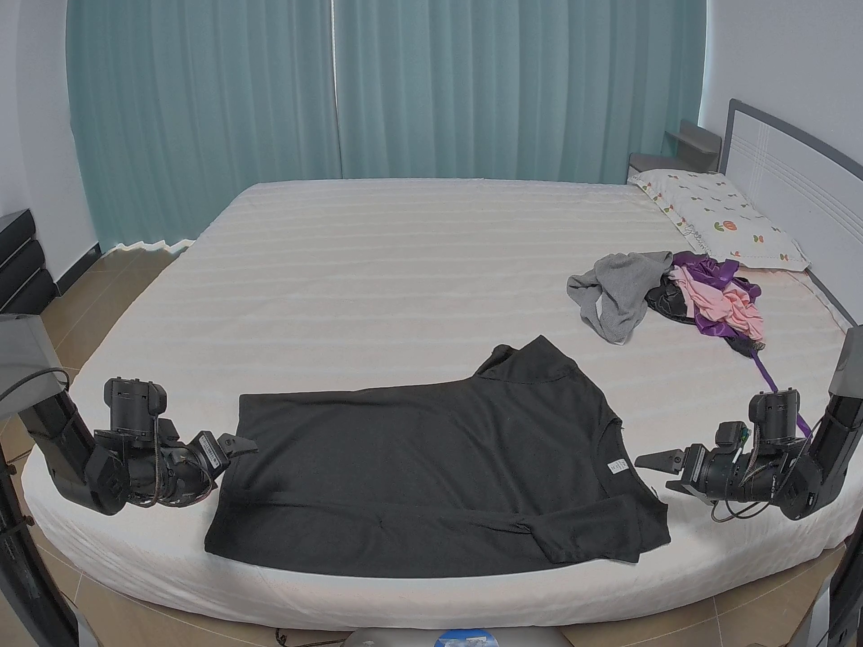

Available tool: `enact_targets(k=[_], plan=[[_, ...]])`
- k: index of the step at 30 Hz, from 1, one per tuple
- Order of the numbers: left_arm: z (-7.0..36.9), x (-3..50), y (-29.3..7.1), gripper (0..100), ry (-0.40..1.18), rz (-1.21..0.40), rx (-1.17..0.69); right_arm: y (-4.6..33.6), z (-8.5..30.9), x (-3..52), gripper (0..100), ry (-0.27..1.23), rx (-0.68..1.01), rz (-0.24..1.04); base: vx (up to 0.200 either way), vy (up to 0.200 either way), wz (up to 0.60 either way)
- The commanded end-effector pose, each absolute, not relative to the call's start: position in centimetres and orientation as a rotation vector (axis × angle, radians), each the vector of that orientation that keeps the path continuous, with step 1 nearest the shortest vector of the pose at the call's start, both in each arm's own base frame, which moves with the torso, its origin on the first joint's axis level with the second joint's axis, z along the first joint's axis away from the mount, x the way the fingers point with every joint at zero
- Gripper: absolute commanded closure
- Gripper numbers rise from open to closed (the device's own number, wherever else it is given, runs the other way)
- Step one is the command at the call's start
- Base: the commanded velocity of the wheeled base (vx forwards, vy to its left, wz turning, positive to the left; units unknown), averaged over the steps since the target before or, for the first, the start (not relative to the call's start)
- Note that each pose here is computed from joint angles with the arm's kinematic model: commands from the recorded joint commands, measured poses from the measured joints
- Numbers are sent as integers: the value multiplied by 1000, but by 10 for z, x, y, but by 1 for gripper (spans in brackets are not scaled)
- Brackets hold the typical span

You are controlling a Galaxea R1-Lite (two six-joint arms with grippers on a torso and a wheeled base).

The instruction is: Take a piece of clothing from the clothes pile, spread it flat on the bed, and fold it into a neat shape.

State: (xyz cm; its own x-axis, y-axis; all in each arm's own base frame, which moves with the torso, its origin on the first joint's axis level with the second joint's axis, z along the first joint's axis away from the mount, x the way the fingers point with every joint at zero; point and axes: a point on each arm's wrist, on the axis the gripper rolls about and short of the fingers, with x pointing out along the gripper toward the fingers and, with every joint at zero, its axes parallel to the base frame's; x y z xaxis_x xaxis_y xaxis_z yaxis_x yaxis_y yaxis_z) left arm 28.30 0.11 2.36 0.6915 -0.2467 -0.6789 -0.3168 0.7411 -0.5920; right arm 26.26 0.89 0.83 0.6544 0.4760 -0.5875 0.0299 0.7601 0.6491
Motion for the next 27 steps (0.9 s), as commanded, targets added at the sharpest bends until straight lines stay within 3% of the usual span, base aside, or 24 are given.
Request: enact_targets(k=[1,11,27], plan=[[25,278,-1,0,853,37,-737,9,5,262,0,838,677,273,0,0,0],[-9,284,-10,0,978,54,-690,9,3,262,0,849,677,272,0,0,0],[-11,325,5,0,846,216,-811,14,0,264,0,850,669,285,0,0,0]])
